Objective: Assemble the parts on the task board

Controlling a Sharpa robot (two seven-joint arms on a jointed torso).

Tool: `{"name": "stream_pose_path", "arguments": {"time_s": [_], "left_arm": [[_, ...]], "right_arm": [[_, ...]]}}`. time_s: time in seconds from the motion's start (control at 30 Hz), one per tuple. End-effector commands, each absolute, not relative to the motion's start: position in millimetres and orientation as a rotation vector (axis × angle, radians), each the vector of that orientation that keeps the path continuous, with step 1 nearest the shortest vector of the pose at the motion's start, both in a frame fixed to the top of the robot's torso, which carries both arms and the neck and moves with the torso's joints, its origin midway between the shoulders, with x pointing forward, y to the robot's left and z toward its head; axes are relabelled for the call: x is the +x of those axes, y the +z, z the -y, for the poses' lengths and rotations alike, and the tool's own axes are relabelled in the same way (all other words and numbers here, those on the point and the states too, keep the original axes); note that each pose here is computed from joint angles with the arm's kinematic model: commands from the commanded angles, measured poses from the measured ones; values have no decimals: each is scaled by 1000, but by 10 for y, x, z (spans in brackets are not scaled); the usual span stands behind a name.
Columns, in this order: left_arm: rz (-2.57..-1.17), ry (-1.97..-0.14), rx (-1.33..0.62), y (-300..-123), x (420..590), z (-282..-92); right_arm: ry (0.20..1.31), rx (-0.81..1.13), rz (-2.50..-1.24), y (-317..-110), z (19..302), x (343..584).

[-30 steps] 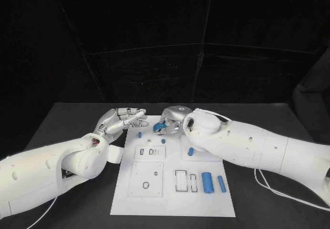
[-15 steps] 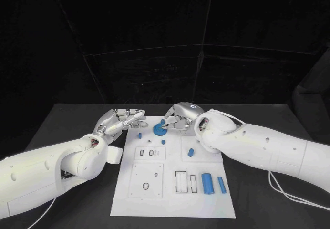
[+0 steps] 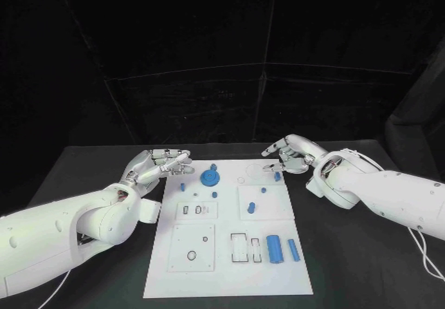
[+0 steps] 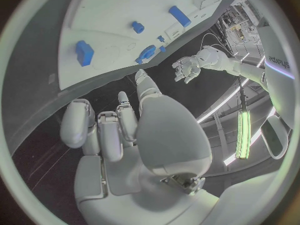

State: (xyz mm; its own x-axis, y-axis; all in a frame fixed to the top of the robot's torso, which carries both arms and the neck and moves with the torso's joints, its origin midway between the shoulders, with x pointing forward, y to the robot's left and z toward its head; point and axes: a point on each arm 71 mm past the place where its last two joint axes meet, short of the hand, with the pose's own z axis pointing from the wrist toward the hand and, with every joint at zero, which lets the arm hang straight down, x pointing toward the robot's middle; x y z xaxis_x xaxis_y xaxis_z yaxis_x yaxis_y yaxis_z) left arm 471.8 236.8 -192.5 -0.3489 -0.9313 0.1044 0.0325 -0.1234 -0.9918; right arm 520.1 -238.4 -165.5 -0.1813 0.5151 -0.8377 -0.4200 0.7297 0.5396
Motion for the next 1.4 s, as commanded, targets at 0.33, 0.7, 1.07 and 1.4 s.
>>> {"name": "stream_pose_path", "arguments": {"time_s": [0.33, 0.7, 1.07, 1.4], "left_arm": [[-1364, -1608, -1048, -1909, 4725, -2344], [-1362, -1604, -1049, -1913, 4732, -2356], [-1361, -1600, -1049, -1919, 4742, -2362], [-1361, -1598, -1050, -1921, 4745, -2366]], "right_arm": [[810, 98, -1631, -1818, 2649, 5190], [754, 88, -1671, -2040, 2698, 5186], [736, 90, -1674, -2082, 2714, 5221], [736, 91, -1681, -2093, 2709, 5230]]}}
